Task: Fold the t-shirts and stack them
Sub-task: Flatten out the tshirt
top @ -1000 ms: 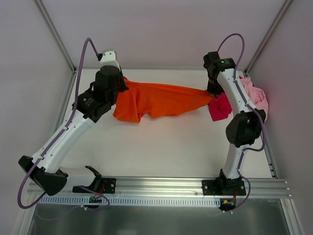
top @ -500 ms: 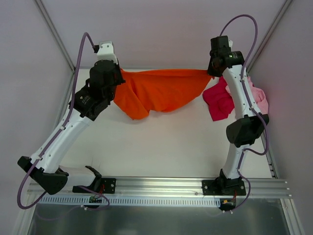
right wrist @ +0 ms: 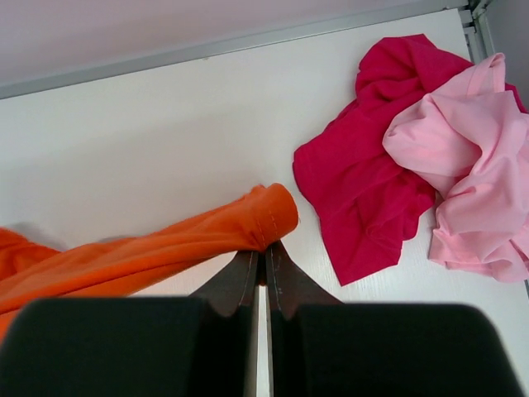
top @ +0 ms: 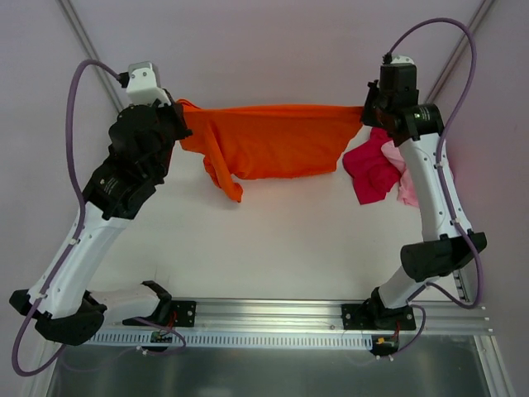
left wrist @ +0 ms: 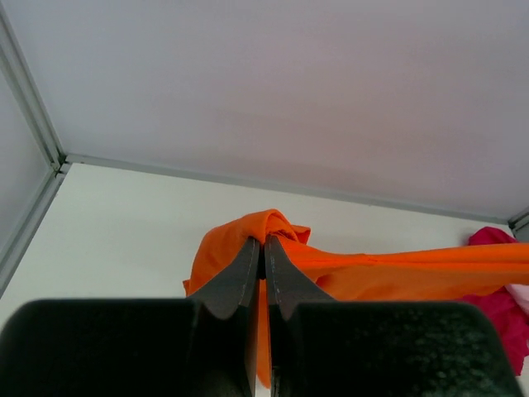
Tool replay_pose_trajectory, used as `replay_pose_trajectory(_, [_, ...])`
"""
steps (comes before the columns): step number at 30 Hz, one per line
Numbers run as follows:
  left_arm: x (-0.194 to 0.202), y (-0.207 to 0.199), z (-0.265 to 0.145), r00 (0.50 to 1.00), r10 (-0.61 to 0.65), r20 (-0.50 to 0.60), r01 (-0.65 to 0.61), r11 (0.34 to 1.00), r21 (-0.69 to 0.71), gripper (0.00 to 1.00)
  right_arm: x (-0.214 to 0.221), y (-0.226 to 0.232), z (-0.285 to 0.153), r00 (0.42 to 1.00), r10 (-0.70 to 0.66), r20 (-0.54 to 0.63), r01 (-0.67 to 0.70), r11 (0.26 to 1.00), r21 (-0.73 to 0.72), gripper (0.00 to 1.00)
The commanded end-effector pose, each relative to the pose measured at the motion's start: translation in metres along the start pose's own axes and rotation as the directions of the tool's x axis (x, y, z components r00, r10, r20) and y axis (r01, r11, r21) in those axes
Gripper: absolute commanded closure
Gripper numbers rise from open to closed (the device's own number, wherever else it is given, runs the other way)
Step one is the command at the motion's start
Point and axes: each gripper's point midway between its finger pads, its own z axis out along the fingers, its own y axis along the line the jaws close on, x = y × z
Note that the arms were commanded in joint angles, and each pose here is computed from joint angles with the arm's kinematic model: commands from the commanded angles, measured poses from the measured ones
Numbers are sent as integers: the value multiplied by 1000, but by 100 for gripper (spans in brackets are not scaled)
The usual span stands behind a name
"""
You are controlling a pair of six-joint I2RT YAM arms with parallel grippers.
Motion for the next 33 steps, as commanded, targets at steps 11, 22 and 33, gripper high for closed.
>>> replay_pose_trajectory(11, [-45, 57, -48, 990, -38, 139, 57, 989, -135, 100, 26, -35, -52, 992, -10, 125, 9, 1000, 13, 99])
replay_pose_trajectory(22, [-89, 22, -11, 976, 77, 206, -53, 992, -117, 100, -61, -42, -53, 954, -137, 265, 93, 981, 172, 99])
replay_pose_trajectory(33, [-144, 10, -25, 945, 64, 320, -39, 996, -83, 100, -108, -30, -97, 873, -222, 434, 137, 966, 218, 99])
